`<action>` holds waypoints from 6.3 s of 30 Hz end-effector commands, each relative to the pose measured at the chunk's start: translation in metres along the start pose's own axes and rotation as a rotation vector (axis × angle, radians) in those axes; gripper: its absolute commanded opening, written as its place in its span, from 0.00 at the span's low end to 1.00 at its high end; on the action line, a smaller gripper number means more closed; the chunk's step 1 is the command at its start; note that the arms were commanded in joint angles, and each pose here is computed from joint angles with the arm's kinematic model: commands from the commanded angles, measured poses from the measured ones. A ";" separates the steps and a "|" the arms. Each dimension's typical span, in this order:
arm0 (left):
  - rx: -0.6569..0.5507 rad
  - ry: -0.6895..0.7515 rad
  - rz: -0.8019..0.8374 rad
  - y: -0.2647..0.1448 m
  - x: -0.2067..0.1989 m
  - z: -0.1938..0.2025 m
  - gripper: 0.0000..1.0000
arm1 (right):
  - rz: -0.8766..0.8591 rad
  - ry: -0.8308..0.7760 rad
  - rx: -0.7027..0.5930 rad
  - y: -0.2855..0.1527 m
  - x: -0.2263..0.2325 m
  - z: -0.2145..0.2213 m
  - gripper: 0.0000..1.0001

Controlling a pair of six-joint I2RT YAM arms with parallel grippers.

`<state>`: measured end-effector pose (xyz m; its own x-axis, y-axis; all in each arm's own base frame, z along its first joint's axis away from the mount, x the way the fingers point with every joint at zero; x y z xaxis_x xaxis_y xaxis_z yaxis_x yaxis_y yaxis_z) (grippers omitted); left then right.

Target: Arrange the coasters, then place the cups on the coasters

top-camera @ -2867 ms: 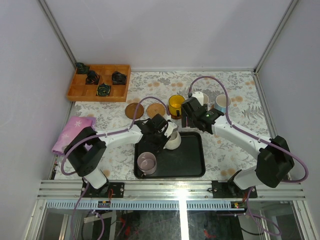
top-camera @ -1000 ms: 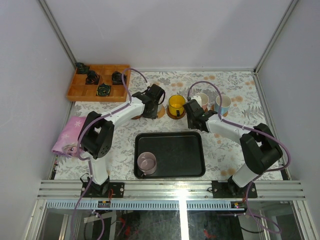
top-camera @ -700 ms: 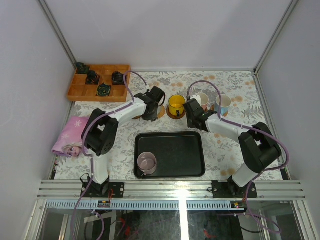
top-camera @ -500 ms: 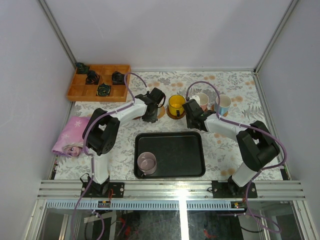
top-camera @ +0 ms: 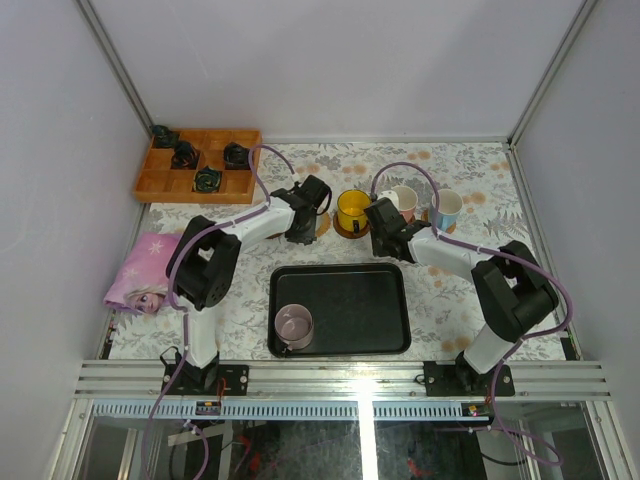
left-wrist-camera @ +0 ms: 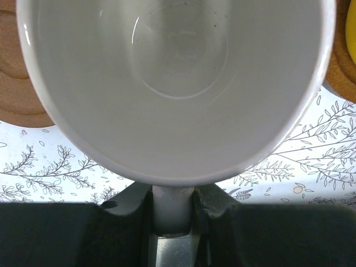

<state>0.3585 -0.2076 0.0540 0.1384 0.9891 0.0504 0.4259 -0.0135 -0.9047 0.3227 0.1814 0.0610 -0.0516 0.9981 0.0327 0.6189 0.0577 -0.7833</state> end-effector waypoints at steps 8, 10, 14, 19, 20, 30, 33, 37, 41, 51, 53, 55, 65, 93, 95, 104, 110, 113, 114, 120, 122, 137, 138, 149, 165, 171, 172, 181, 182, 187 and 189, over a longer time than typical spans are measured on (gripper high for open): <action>-0.131 -0.030 -0.011 -0.002 -0.002 -0.040 0.00 | -0.033 0.001 -0.020 0.007 0.009 -0.011 0.08; -0.142 -0.033 -0.014 -0.004 -0.002 -0.043 0.00 | -0.033 0.002 -0.018 0.008 0.009 -0.010 0.08; -0.174 -0.039 -0.023 -0.012 0.000 -0.050 0.00 | -0.031 0.001 -0.016 0.008 0.009 -0.010 0.08; -0.202 -0.037 -0.019 -0.018 0.000 -0.059 0.00 | -0.034 0.000 -0.010 0.010 0.010 -0.008 0.07; -0.204 -0.037 -0.018 -0.018 -0.001 -0.060 0.00 | -0.033 -0.001 -0.007 0.011 0.010 -0.007 0.07; -0.195 -0.025 -0.007 -0.011 -0.005 -0.062 0.00 | -0.045 -0.010 0.025 0.012 0.011 0.000 0.07; -0.189 -0.024 -0.007 -0.011 -0.005 -0.060 0.00 | -0.045 -0.016 0.029 0.011 0.010 0.002 0.07; -0.174 -0.025 -0.007 -0.009 -0.004 -0.055 0.00 | -0.043 -0.019 0.030 0.010 0.009 0.003 0.07; -0.168 -0.028 0.005 -0.007 -0.007 -0.054 0.00 | -0.043 -0.018 0.035 0.011 0.009 0.004 0.07; -0.156 -0.020 0.024 -0.008 -0.011 -0.051 0.00 | -0.039 -0.014 0.034 0.011 0.008 0.005 0.07; -0.151 -0.018 0.026 -0.007 -0.012 -0.048 0.00 | -0.041 -0.014 0.034 0.011 0.008 0.005 0.06; -0.147 -0.016 0.025 -0.007 -0.013 -0.046 0.00 | -0.042 -0.014 0.035 0.011 0.008 0.005 0.06; -0.131 -0.015 0.021 -0.008 -0.012 -0.039 0.00 | -0.041 -0.014 0.038 0.011 0.008 0.006 0.06; -0.119 -0.001 -0.016 -0.008 -0.012 -0.029 0.00 | -0.050 -0.017 0.055 0.012 0.010 0.009 0.06; -0.117 -0.002 -0.014 -0.006 -0.013 -0.029 0.02 | -0.050 -0.018 0.057 0.012 0.010 0.010 0.06; -0.101 -0.007 0.002 -0.007 -0.017 -0.029 0.28 | -0.049 -0.024 0.063 0.012 0.010 0.010 0.06; -0.094 -0.011 0.020 -0.014 -0.017 -0.025 0.44 | -0.049 -0.028 0.063 0.012 0.009 0.011 0.06; -0.092 -0.017 0.018 -0.015 -0.015 -0.022 0.45 | -0.052 -0.027 0.064 0.012 0.010 0.010 0.06; -0.093 -0.017 0.018 -0.016 -0.015 -0.022 0.45 | -0.052 -0.028 0.064 0.012 0.010 0.010 0.07; -0.098 -0.022 0.044 -0.022 -0.018 -0.022 0.43 | -0.050 -0.031 0.069 0.011 0.009 0.012 0.06; -0.105 -0.024 0.053 -0.026 -0.019 -0.023 0.43 | -0.051 -0.031 0.069 0.011 0.009 0.012 0.06; -0.129 -0.027 0.078 -0.060 -0.014 -0.016 0.49 | -0.052 -0.034 0.079 0.000 0.004 0.016 0.06; -0.144 -0.029 0.079 -0.068 -0.011 -0.017 0.52 | -0.048 -0.037 0.086 0.000 0.002 0.018 0.06; -0.199 -0.056 0.042 -0.128 0.022 0.004 0.60 | -0.047 -0.018 0.097 -0.017 -0.005 0.025 0.06; -0.111 -0.038 0.126 -0.148 0.012 0.075 0.61 | -0.056 -0.032 0.178 -0.013 -0.005 0.045 0.06; -0.119 -0.007 0.184 -0.160 0.001 0.092 0.62 | -0.055 -0.046 0.245 -0.014 -0.009 0.063 0.06; -0.125 0.000 0.197 -0.163 -0.001 0.095 0.62 | -0.054 -0.045 0.246 -0.016 -0.010 0.064 0.06; -0.087 0.005 0.228 -0.175 0.000 0.117 0.70 | -0.006 -0.050 0.164 -0.017 -0.015 0.042 0.08; -0.087 0.011 0.225 -0.177 0.001 0.117 0.72 | -0.005 -0.052 0.127 -0.017 -0.011 0.027 0.10; -0.030 0.024 0.255 -0.194 0.001 0.125 0.73 | 0.002 -0.058 -0.026 -0.031 0.001 -0.038 0.18; 0.021 0.027 0.284 -0.201 -0.001 0.135 0.73 | -0.008 -0.054 -0.069 -0.042 0.004 -0.056 0.21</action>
<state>0.1737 -0.1861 0.1624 0.2582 0.9559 -0.1399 0.4212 -0.2417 -0.8741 0.3075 0.1791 0.0739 -0.1086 0.9940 0.0100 0.5414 0.0676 -0.8381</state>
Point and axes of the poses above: each gripper's point midway between its finger pads, its own y axis out along the fingers, its own x axis along the line the jaws close on, z = x × y, the point moved 2 cm from there along -y, back along the fingers, and after that the axes turned 6 degrees about y, right-handed, at the moved point
